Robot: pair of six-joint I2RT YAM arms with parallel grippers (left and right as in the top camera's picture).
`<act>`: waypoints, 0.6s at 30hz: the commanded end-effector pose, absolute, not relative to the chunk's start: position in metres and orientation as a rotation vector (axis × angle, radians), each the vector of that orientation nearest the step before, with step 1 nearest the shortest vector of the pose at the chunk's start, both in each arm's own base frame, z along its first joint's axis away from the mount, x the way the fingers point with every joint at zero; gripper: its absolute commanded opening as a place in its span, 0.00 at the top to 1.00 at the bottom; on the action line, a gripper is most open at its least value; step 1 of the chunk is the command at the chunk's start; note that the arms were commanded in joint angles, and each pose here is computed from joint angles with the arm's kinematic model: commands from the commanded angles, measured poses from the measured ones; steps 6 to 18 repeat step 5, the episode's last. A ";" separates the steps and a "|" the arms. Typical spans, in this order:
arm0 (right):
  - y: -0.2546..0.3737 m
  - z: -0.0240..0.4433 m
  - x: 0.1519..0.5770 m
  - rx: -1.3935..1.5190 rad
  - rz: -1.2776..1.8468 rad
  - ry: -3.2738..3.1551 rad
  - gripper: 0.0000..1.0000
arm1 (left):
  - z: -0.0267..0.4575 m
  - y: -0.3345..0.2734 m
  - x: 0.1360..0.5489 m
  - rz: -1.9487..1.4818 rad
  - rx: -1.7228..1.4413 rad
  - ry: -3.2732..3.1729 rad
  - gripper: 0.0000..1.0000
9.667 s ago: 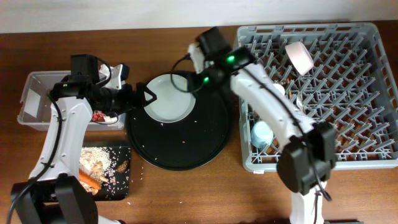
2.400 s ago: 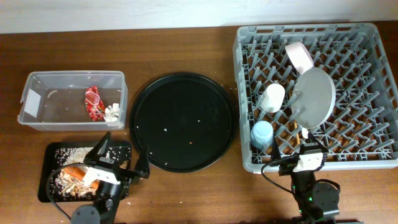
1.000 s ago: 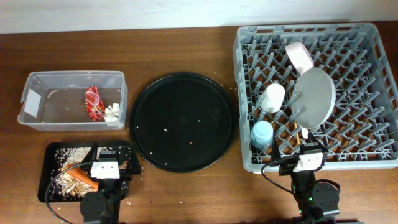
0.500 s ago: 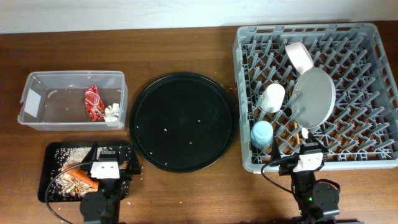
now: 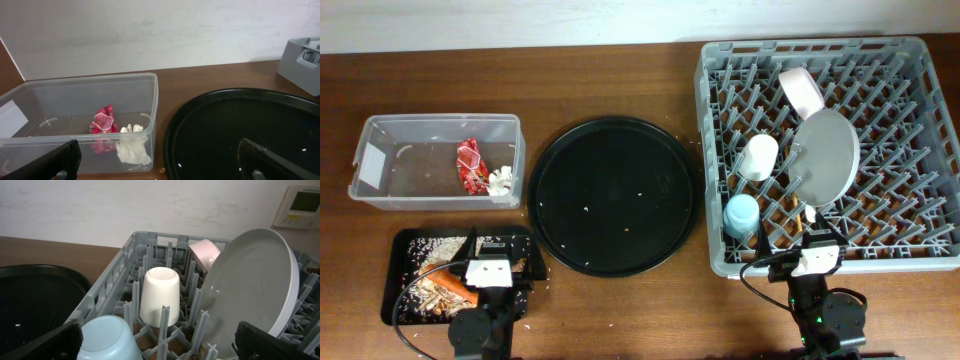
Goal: Sort waste into correct bins and load items into the dishwasher rack
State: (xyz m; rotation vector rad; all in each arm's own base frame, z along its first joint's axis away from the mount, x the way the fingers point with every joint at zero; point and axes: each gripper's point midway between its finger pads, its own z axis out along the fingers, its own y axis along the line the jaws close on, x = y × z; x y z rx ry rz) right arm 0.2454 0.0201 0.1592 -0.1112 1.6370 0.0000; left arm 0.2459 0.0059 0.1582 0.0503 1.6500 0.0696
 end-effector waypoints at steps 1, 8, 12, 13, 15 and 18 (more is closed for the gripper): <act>0.018 0.156 0.245 -0.108 -0.015 1.643 0.01 | 0.156 0.008 0.246 0.069 0.030 1.651 0.01; 0.018 0.156 0.245 -0.108 -0.015 1.643 0.01 | 0.156 0.008 0.246 0.069 0.030 1.651 0.01; 0.018 0.156 0.245 -0.108 -0.015 1.643 0.01 | 0.156 0.008 0.246 0.069 0.030 1.651 0.01; 0.018 0.156 0.245 -0.108 -0.015 1.643 0.01 | 0.156 0.008 0.246 0.069 0.030 1.651 0.01; 0.018 0.156 0.245 -0.108 -0.015 1.643 0.01 | 0.156 0.008 0.246 0.069 0.030 1.651 0.01; 0.018 0.156 0.245 -0.108 -0.015 1.643 0.01 | 0.156 0.008 0.246 0.069 0.030 1.651 0.01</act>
